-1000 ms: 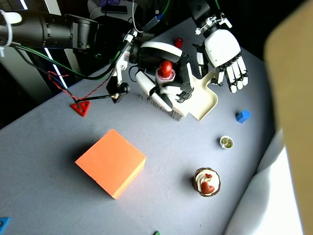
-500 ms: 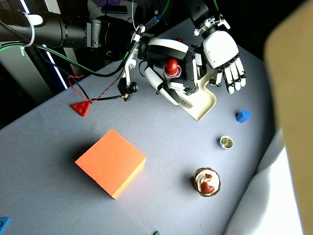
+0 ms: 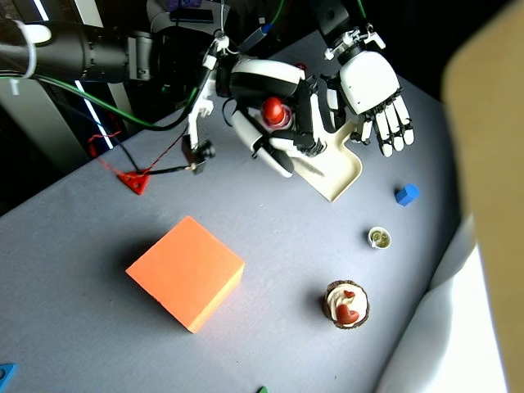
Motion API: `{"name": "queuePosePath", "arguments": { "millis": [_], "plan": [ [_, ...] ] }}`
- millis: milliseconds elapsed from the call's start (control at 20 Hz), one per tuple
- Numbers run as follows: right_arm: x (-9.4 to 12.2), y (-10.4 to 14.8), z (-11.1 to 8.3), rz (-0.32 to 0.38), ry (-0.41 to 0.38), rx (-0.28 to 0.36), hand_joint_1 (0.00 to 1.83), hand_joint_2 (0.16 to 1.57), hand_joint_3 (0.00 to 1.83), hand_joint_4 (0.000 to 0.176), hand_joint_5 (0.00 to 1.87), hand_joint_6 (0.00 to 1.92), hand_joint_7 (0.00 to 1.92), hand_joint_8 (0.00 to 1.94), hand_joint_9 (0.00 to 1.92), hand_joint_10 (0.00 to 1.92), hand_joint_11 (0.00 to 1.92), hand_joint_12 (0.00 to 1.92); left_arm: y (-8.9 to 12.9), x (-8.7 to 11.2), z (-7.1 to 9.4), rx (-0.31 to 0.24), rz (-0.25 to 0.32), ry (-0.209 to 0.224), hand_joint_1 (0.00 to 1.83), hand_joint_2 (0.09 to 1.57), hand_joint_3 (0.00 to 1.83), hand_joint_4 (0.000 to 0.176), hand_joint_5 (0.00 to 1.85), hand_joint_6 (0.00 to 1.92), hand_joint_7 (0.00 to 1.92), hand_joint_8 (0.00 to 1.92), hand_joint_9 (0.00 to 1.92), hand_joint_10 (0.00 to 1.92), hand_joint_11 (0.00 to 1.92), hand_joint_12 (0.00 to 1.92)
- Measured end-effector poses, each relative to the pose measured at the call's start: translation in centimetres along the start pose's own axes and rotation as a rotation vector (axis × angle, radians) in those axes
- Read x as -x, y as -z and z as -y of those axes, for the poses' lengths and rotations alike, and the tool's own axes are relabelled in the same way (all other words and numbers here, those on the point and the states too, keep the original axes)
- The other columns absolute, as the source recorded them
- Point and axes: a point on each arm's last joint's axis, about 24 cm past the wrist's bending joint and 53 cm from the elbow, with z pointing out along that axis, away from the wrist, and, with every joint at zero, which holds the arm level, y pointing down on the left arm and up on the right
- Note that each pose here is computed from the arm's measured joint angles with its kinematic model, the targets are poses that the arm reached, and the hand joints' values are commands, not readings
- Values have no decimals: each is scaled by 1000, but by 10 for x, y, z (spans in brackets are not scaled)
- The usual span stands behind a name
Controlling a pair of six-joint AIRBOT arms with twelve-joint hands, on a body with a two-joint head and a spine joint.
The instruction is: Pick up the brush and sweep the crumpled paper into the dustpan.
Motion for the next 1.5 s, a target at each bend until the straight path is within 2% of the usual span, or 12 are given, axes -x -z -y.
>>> {"name": "queuePosePath", "arguments": {
  "millis": [50, 100, 150, 200, 400, 550, 650, 800, 1050, 1300, 1350, 1500],
  "plan": [
    [-5, 1, -4, -15, 56, 44, 1468, 1201, 3, 113, 1057, 1921, 1142, 1941, 1273, 1921, 1237, 1921, 0, 0, 0, 0, 1, 0, 1085, 1125, 2, 0, 967, 1001, 249, 0, 144, 0, 38, 208],
    [-13, 2, -13, -45, 94, 87, 1457, 1207, 4, 115, 1033, 1921, 1142, 1941, 1270, 1921, 1227, 1921, 0, 0, 1, -1, 0, 0, 1066, 1126, 0, 25, 964, 1007, 252, 3, 160, 7, 67, 221],
    [-19, 2, -18, -65, 97, 112, 1468, 1207, 2, 116, 1032, 1921, 1120, 1941, 1259, 1921, 1235, 1921, 1, 0, 2, -2, 2, 1, 1096, 1108, 0, 0, 1006, 939, 279, 8, 190, 11, 93, 233],
    [-25, 0, -25, -83, 101, 138, 1465, 1208, 2, 118, 1029, 1921, 1116, 1941, 1252, 1921, 1227, 1921, 1, 0, 2, -3, 1, 1, 1100, 1100, 0, 0, 1021, 915, 305, 8, 216, 10, 114, 247],
    [-26, -11, -29, -66, 141, 121, 1465, 1206, 0, 133, 1025, 1921, 1116, 1941, 1252, 1921, 1223, 1921, 1, 0, 1, -1, 1, 2, 1101, 1111, 1, 0, 994, 957, 267, 0, 164, 0, 45, 224],
    [-21, -13, -39, -53, 139, 116, 1476, 1213, 1, 141, 1005, 1921, 1081, 1941, 1233, 1921, 1197, 1921, 1, 0, 1, -1, 4, 2, 1117, 1096, 0, 0, 1031, 897, 306, 8, 197, 8, 69, 239],
    [-17, -14, -52, -47, 101, 124, 1480, 1212, 0, 144, 997, 1921, 1077, 1941, 1230, 1921, 1193, 1921, 1, 1, 1, 1, 6, 2, 1109, 1096, 0, 0, 1028, 902, 288, 3, 186, 3, 76, 250],
    [-9, -16, -67, -26, 94, 137, 1488, 1213, 0, 149, 1002, 1921, 1086, 1941, 1231, 1921, 1198, 1921, 1, 1, 1, 1, 8, 2, 1104, 1098, 1, 0, 1023, 909, 292, 1, 192, 4, 89, 273],
    [-5, -23, -68, -19, 33, 96, 1507, 1200, 0, 156, 1007, 1921, 1086, 1941, 1244, 1921, 1243, 1921, 1, 2, 0, 4, 12, 1, 1132, 1094, 1, 0, 1031, 894, 297, 0, 205, 0, 66, 285],
    [2, -24, -71, -2, -6, 97, 1491, 1198, 1, 161, 1009, 1921, 1075, 1941, 1232, 1921, 1230, 1921, 1, 2, 0, 4, 12, 3, 1136, 1096, 0, 0, 1028, 899, 303, 2, 208, 3, 80, 324],
    [2, -24, -71, -3, -11, 95, 1500, 1202, 1, 162, 1010, 1921, 1064, 1941, 1222, 1921, 1227, 1921, 1, 2, 0, 4, 12, 3, 1107, 1111, 1, 0, 995, 955, 278, 0, 180, 1, 67, 341],
    [2, -25, -69, -4, -47, 83, 1477, 1199, 0, 162, 1009, 1921, 1077, 1941, 1217, 1921, 1215, 1921, 1, 2, 0, 4, 13, 3, 1106, 1101, 2, 0, 1015, 922, 287, 4, 206, 1, 29, 376]
  ]
}}
